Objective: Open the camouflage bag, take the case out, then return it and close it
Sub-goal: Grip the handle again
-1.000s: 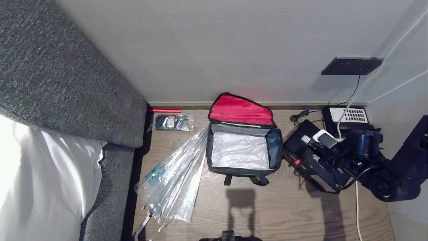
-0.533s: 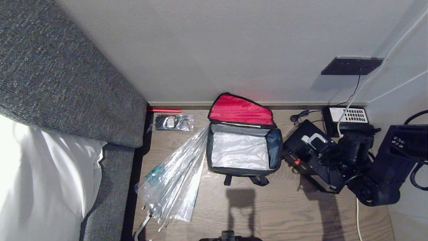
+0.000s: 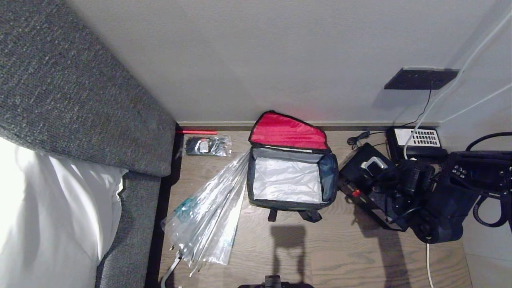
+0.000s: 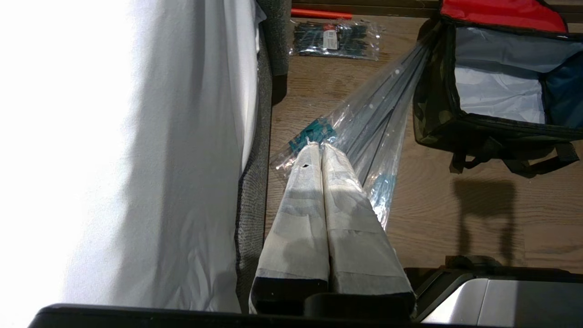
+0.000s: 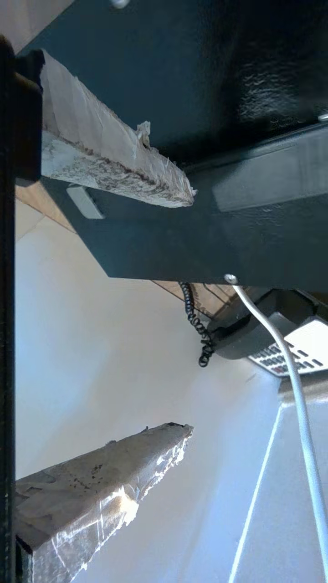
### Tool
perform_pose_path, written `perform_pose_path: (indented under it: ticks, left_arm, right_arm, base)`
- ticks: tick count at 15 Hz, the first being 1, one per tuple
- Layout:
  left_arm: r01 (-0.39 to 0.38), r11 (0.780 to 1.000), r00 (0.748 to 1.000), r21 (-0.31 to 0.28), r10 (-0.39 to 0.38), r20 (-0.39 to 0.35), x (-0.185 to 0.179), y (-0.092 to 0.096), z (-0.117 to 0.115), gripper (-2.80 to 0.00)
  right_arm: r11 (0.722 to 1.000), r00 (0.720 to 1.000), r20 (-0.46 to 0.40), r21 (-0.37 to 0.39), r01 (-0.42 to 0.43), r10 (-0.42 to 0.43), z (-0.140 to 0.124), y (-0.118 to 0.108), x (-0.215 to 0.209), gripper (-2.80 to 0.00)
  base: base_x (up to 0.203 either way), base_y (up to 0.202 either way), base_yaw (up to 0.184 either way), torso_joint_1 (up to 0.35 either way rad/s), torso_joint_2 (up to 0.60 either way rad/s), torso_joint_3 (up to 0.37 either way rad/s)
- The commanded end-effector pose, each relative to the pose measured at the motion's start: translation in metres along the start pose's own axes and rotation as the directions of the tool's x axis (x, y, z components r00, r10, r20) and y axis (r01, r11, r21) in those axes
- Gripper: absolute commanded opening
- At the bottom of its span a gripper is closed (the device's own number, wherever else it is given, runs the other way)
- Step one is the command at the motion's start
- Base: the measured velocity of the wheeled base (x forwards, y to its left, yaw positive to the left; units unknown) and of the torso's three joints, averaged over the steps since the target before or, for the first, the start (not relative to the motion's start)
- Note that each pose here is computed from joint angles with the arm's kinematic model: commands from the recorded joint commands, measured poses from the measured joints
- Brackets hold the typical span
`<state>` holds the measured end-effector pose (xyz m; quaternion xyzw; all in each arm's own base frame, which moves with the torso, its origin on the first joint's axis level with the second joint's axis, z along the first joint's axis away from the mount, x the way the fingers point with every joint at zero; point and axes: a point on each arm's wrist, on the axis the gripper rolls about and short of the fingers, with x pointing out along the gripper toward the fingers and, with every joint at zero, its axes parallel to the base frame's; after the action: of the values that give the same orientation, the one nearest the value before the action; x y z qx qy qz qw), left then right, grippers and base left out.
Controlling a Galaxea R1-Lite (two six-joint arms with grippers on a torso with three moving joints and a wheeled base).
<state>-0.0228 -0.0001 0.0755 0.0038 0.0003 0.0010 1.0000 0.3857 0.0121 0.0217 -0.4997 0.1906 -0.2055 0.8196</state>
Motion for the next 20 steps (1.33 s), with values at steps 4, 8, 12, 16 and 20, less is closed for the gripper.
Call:
perform_pose_path:
  ticks: [4, 8, 12, 16, 20]
  left_arm:
    - [0.0, 1.0, 1.0, 0.0, 0.0, 0.002, 0.0, 0.0, 0.0, -2.8]
    - [0.002, 1.0, 1.0, 0.0, -0.002, 0.002, 0.0, 0.0, 0.0, -2.8]
    - [0.0, 1.0, 1.0, 0.0, 0.0, 0.002, 0.0, 0.0, 0.0, -2.8]
    - [0.0, 1.0, 1.0, 0.0, 0.0, 0.002, 0.0, 0.0, 0.0, -2.8]
    - [0.0, 1.0, 1.0, 0.0, 0.0, 0.002, 0.0, 0.0, 0.0, -2.8]
  right_arm:
    - [0.996, 0.999, -0.035, 0.081, 0.019, -0.016, 0.015, 0.015, -0.013, 0.0]
    - [0.993, 0.998, -0.062, 0.115, -0.005, 0.013, 0.017, 0.037, -0.015, 0.0]
    - [0.989, 0.999, -0.045, 0.142, 0.033, -0.027, 0.023, 0.042, -0.004, 0.0]
    - [0.991, 0.997, -0.044, 0.122, 0.062, -0.057, 0.023, 0.04, 0.004, 0.0]
    - [0.99, 0.995, -0.061, 0.109, 0.086, -0.08, 0.019, 0.038, 0.016, 0.0]
  base:
    - [0.0, 0.0, 0.0, 0.0, 0.0, 0.0]
    - [0.0, 0.0, 0.0, 0.0, 0.0, 0.0]
    - [0.0, 0.0, 0.0, 0.0, 0.0, 0.0]
    - [0.0, 0.0, 0.0, 0.0, 0.0, 0.0]
    - [0.0, 0.0, 0.0, 0.0, 0.0, 0.0]
